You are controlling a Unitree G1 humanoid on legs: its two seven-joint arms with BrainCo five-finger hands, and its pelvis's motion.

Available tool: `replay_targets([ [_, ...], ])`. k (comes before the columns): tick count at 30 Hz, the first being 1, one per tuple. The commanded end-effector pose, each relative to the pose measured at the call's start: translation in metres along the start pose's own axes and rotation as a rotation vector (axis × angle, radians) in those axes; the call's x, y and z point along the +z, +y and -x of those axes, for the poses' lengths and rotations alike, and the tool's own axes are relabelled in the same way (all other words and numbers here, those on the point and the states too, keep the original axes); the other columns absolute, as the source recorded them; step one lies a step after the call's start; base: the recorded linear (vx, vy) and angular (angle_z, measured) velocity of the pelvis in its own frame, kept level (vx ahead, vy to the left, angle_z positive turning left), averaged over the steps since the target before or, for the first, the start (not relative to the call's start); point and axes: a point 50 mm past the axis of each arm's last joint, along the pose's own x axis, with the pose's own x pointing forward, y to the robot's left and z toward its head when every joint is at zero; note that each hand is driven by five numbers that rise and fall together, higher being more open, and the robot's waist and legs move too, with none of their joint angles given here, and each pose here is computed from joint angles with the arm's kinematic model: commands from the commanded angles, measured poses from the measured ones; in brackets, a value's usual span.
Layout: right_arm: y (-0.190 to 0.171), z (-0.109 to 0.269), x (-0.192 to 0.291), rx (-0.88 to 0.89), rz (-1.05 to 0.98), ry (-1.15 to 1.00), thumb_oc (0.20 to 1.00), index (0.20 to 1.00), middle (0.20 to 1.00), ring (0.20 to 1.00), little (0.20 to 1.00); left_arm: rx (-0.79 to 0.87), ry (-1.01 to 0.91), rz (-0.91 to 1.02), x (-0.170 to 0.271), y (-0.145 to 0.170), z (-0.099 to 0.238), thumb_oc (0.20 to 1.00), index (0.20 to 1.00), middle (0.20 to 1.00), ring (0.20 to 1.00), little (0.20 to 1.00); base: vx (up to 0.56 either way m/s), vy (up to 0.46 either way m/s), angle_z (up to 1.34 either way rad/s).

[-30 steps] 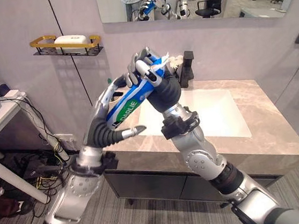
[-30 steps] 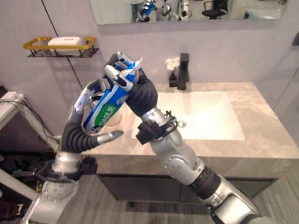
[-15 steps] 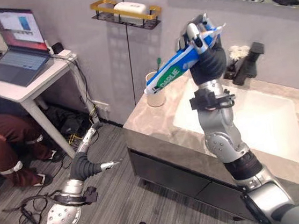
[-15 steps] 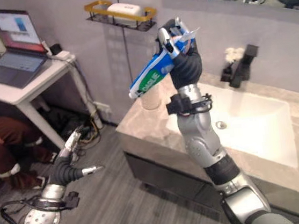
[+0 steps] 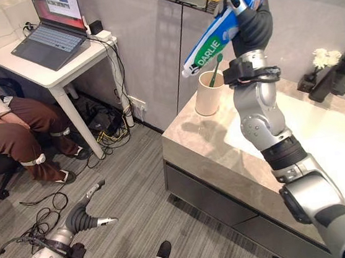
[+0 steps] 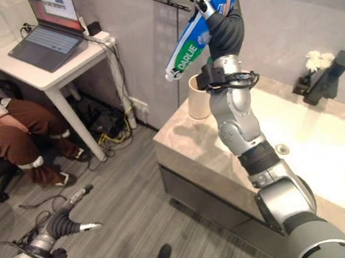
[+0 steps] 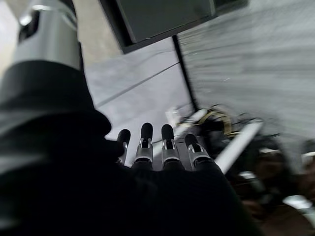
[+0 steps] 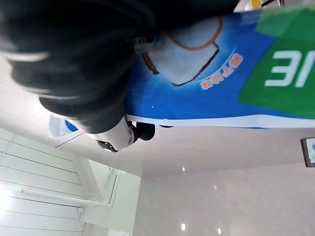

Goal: Put brush and paste in cup on sink, flatten towel.

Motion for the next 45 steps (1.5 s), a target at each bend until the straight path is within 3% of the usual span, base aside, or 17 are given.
replay_targets([
  [1, 0.005, -0.015, 0.045, 0.103, 0.093, -0.171, 0.200, 0.200, 0.200, 0.200, 0.200, 0.016, -0.026, 0.092, 0.004, 0.006, 0.005, 1.000, 1.000, 1.000, 1.000, 1.000, 0.03, 0.011, 0.07],
  [11, -0.017, -0.019, 0.037, 0.024, 0.161, -0.114, 0.200, 0.200, 0.200, 0.200, 0.200, 0.004, -0.007, 0.150, 0.001, 0.003, 0.011, 1.000, 1.000, 1.000, 1.000, 1.000, 0.00, 0.004, 0.00],
  [24, -0.005, -0.019, 0.016, 0.096, 0.195, -0.020, 0.200, 0.200, 0.200, 0.200, 0.200, 0.014, -0.046, 0.142, 0.008, 0.003, 0.007, 1.000, 1.000, 1.000, 1.000, 1.000, 0.00, 0.004, -0.02],
  [45, -0.023, -0.042, 0.021, -0.004, 0.331, -0.015, 0.200, 0.200, 0.200, 0.200, 0.200, 0.001, -0.031, 0.153, 0.005, 0.002, 0.009, 1.000, 1.000, 1.000, 1.000, 1.000, 0.00, 0.000, 0.00],
])
